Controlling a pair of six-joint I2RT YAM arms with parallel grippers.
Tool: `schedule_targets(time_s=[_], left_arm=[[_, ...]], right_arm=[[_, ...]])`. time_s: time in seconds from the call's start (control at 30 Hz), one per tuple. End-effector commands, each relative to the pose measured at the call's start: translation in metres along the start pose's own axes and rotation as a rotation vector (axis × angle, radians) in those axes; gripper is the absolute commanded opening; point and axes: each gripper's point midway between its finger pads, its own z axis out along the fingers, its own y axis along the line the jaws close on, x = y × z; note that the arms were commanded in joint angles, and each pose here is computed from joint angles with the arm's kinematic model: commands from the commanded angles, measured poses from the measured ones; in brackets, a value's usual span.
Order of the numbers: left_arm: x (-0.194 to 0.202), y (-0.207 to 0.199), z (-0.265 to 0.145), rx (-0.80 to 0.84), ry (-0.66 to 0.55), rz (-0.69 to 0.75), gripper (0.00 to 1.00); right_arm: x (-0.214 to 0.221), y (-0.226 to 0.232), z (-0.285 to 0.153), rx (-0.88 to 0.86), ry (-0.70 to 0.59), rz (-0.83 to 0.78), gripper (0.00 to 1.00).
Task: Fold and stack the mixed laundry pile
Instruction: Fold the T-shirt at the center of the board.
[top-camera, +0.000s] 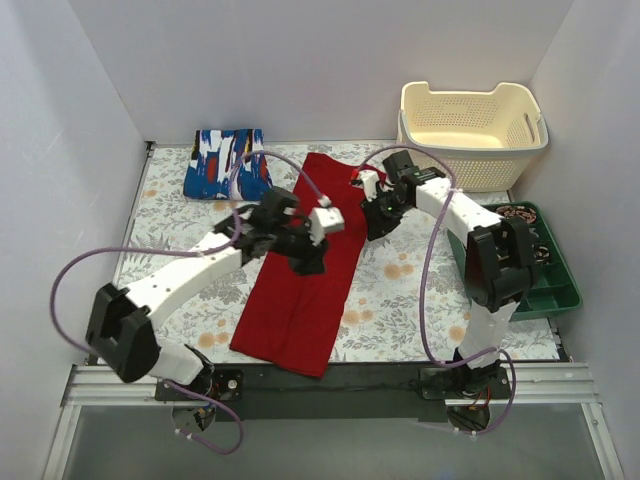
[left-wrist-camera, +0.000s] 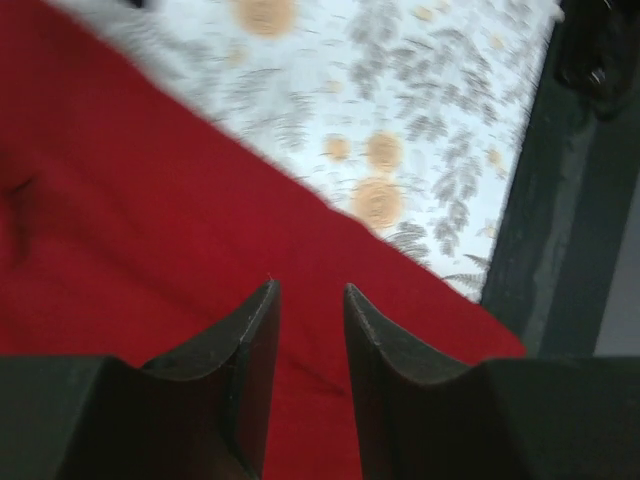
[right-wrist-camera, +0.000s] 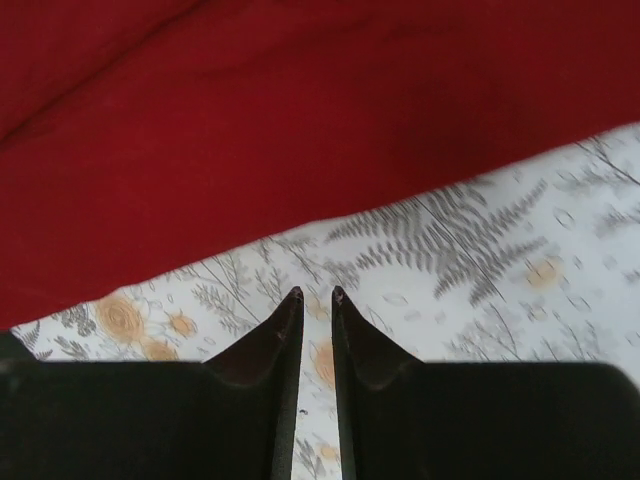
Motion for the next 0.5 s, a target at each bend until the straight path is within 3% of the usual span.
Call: schedule_targets(time_s=[0.0,0.23,0.47], left_arm=[[0.019,0.022,-0.057,-0.074,-0.094,-0.108,0.29],[0.06,0.06,-0.094,-0.225,-0.125,-0.281,0.28],[0.076,0.058,-0.095,-0.234,-0.16,-0.327,0.29]], right_arm=[[-0.022,0.016,0.038,-0.042,-0.032,-0.004,0.22],[-0.018,0.002,0.088,-0.012,0.056,0.031,0.19],[-0.042,-0.081,0.112,0.242,0.079,-0.029,0.17]])
